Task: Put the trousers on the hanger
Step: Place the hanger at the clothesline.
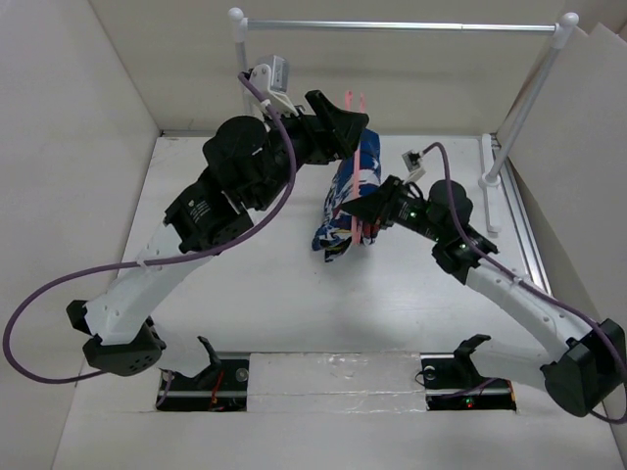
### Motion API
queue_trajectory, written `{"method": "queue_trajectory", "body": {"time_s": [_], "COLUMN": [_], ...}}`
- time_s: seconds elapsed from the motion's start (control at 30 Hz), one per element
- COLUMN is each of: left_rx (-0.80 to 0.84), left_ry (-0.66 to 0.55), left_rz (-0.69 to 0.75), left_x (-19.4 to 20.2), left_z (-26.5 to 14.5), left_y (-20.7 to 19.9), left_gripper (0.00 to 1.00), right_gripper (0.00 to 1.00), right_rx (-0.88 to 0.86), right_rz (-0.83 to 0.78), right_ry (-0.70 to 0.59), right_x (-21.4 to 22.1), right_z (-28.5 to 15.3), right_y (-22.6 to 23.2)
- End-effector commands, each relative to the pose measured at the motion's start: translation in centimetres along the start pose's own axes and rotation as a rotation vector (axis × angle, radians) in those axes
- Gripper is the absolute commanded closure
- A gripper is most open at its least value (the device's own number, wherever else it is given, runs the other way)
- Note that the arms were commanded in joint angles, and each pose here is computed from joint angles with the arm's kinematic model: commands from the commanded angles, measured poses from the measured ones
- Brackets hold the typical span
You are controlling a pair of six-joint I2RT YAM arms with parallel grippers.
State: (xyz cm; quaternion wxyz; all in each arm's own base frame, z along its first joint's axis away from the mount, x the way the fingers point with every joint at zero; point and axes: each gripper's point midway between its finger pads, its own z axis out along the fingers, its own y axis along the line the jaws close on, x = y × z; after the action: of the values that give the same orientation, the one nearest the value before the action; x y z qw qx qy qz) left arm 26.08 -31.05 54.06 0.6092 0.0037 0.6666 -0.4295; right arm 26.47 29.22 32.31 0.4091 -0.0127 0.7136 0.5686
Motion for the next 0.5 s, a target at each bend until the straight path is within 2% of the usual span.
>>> {"method": "queue_trajectory", "body": {"time_s": [0.0, 0.03, 0.23, 0.47], "left_rx": [0.049, 0.046, -0.094, -0.207], "left_ry": [-0.052, -0.064, 0.004, 0.195], "left_rz": [0.017, 0.009, 0.012, 0.009], "left_x": [-2.7, -3.2, 1.3, 9.3], "left_z": [-2.1, -3.0, -5.0, -6.7], "left_y": [-0.8, -0.6, 4.7, 9.7], "left_gripper": [0.36, 0.36, 0.37, 0.37], "right_gripper": [1.0, 1.0, 1.0, 1.0], "right_rx": [-0.254, -0.244, -0.176, -0.124], "right_rz": [-0.258, -0.278, -0.361, -0.437], "right_ry": [-0.272, -0.271, -0.375, -0.476], "right_x": [-9.9, -10.4, -16.6, -23.0], "right_z": [-4.1, -4.6, -8.4, -12.3], "right_y": [9.6, 9.3, 7.7, 6.4]}}
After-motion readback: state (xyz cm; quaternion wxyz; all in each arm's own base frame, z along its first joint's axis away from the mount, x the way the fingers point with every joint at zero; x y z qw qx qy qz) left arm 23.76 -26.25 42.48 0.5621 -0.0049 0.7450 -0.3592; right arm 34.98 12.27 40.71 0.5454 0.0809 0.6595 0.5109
